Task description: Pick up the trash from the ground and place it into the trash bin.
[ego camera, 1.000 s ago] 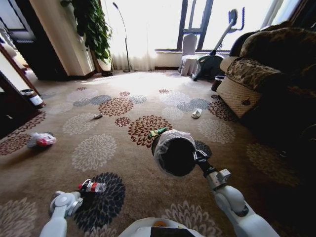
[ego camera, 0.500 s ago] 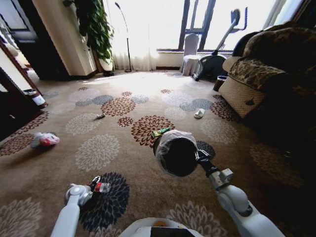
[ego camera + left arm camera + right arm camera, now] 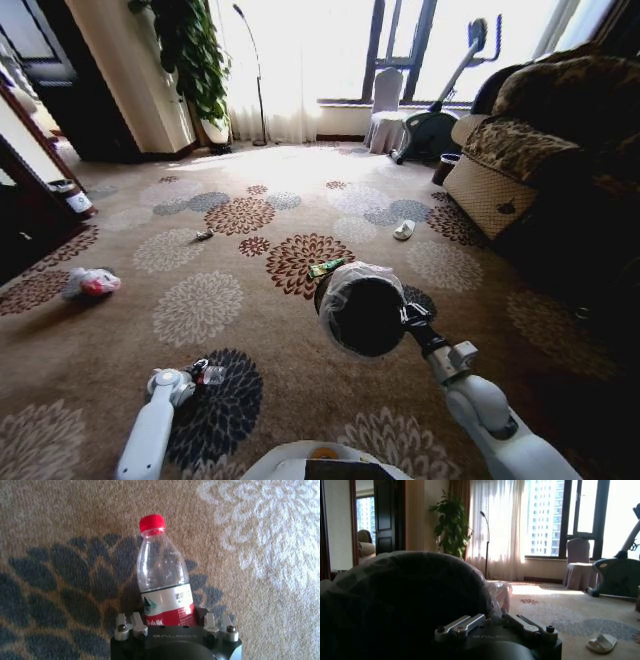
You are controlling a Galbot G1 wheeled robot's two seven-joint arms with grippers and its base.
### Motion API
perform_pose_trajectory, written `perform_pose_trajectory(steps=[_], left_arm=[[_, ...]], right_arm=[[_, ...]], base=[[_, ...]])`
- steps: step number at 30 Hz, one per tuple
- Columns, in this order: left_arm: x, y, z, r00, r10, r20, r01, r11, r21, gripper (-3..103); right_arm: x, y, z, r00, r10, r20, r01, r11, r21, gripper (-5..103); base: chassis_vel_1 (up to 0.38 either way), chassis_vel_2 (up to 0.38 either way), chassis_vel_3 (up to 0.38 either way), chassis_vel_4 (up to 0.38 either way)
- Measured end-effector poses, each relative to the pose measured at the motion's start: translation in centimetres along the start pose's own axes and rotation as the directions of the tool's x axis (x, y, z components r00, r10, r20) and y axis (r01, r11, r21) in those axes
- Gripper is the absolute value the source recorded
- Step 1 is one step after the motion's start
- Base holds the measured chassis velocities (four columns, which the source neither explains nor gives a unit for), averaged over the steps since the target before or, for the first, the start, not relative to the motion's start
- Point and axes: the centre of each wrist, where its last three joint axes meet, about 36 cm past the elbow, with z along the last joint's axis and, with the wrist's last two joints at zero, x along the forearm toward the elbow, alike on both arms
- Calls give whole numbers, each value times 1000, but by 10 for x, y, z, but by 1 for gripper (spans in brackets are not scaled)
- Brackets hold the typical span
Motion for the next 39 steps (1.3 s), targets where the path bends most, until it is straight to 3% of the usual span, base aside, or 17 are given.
perform_pose_trajectory(steps=[4,8,12,13,14,19,22,23,25,26,28,30,31,32,35,36,39], left_arm=[[0,4,2,1000,6,11,-6,1000,-10,53],[2,10,12,997,17,78,-9,995,-104,46],[30,24,24,971,133,199,-64,946,-318,37],[30,24,24,971,133,199,-64,946,-318,37],[52,25,22,948,213,236,-113,919,-377,32],[106,18,14,904,378,199,-274,871,-409,32],[171,2,11,848,528,-39,-508,789,-345,32],[171,2,11,848,528,-39,-508,789,-345,32],[211,-14,22,783,586,-211,-622,723,-300,32],[211,-14,22,783,586,-211,-622,723,-300,32],[250,-35,45,708,610,-356,-703,660,-266,32],[259,-40,50,687,616,-385,-720,647,-251,32],[286,-51,68,619,627,-472,-765,617,-184,32],[286,-51,68,619,627,-472,-765,617,-184,32],[322,-55,97,530,626,-572,-804,586,-102,32],[322,-55,97,530,626,-572,-804,586,-102,32],[342,-53,120,475,591,-652,-807,587,-56,32]], right_arm=[[1,2,3,1000,1,-3,-1,1000,-1,0],[1,3,4,1000,1,-7,-1,1000,-1,0],[-6,3,12,1000,-2,-15,2,1000,-6,0],[-6,3,12,1000,-2,-15,2,1000,-6,0],[-13,2,16,1000,-3,-18,2,1000,-9,0],[-35,-3,28,1000,-2,-25,2,1000,-17,0],[-67,-5,33,1000,-14,-10,14,999,-34,0],[-67,-5,33,1000,-14,-10,14,999,-34,0],[-93,-4,39,1000,-30,0,30,999,-38,0],[-93,-4,39,1000,-30,0,30,999,-38,0],[-113,1,52,999,-44,15,44,998,-38,0],[-116,3,56,999,-48,18,48,998,-37,0],[-124,9,70,998,-56,21,57,998,-27,0],[-124,9,70,998,-56,21,57,998,-27,0],[-130,16,93,998,-55,20,55,998,4,0],[-130,16,93,998,-55,20,55,998,4,0],[-132,19,111,998,-52,18,52,998,24,0]], base=[[0,0,0,0],[0,0,0,0],[0,0,0,0],[0,0,0,0],[0,0,0,0],[0,0,0,0],[0,0,0,0],[0,0,0,0],[0,0,0,0],[0,0,0,0],[0,0,0,0],[0,0,0,0],[0,0,0,0],[0,0,0,0],[0,0,0,0],[0,0,0,0],[0,0,0,0]])
